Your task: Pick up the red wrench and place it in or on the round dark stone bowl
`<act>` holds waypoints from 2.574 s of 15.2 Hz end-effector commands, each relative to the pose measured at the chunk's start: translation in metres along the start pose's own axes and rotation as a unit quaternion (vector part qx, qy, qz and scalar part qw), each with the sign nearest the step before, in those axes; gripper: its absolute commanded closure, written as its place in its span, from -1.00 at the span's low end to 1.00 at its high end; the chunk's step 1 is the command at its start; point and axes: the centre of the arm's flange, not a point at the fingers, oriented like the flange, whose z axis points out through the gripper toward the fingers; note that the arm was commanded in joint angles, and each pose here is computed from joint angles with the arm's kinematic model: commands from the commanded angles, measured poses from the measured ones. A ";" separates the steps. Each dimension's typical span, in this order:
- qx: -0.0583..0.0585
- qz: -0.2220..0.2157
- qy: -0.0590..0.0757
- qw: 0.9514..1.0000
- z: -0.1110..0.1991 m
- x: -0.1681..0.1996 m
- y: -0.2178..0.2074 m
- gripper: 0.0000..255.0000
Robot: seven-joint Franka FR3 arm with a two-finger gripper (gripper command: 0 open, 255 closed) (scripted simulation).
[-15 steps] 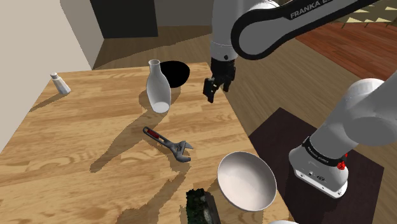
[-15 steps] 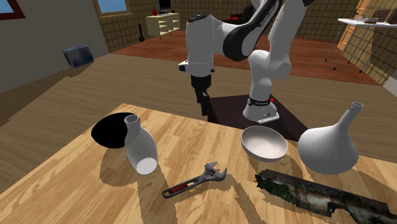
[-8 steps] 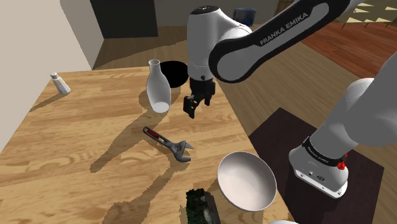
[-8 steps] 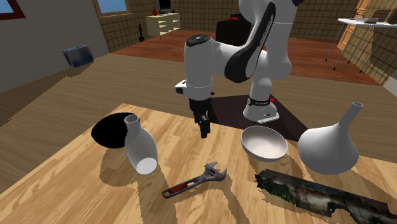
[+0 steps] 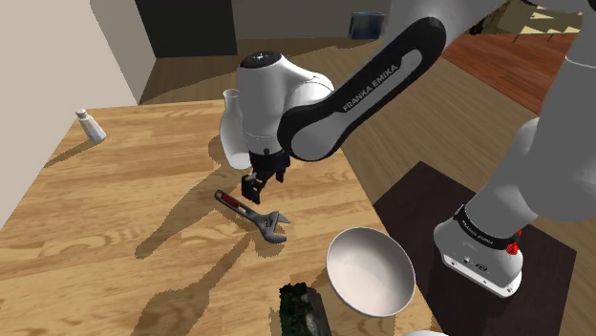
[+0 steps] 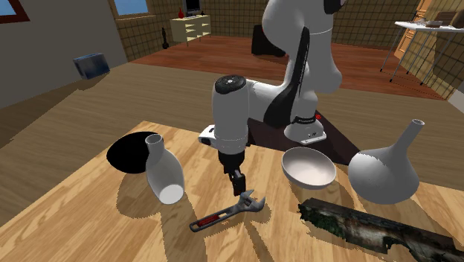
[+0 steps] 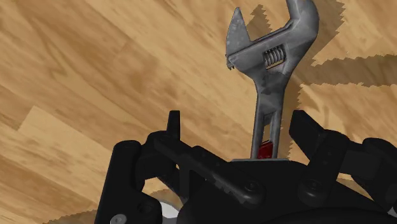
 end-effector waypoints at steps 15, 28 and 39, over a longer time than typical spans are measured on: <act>0.003 -0.024 0.006 1.000 0.072 0.021 -0.053 -1.00; 0.003 -0.023 0.006 1.000 0.072 0.021 -0.052 1.00; 0.003 -0.024 0.006 1.000 0.025 0.021 -0.053 1.00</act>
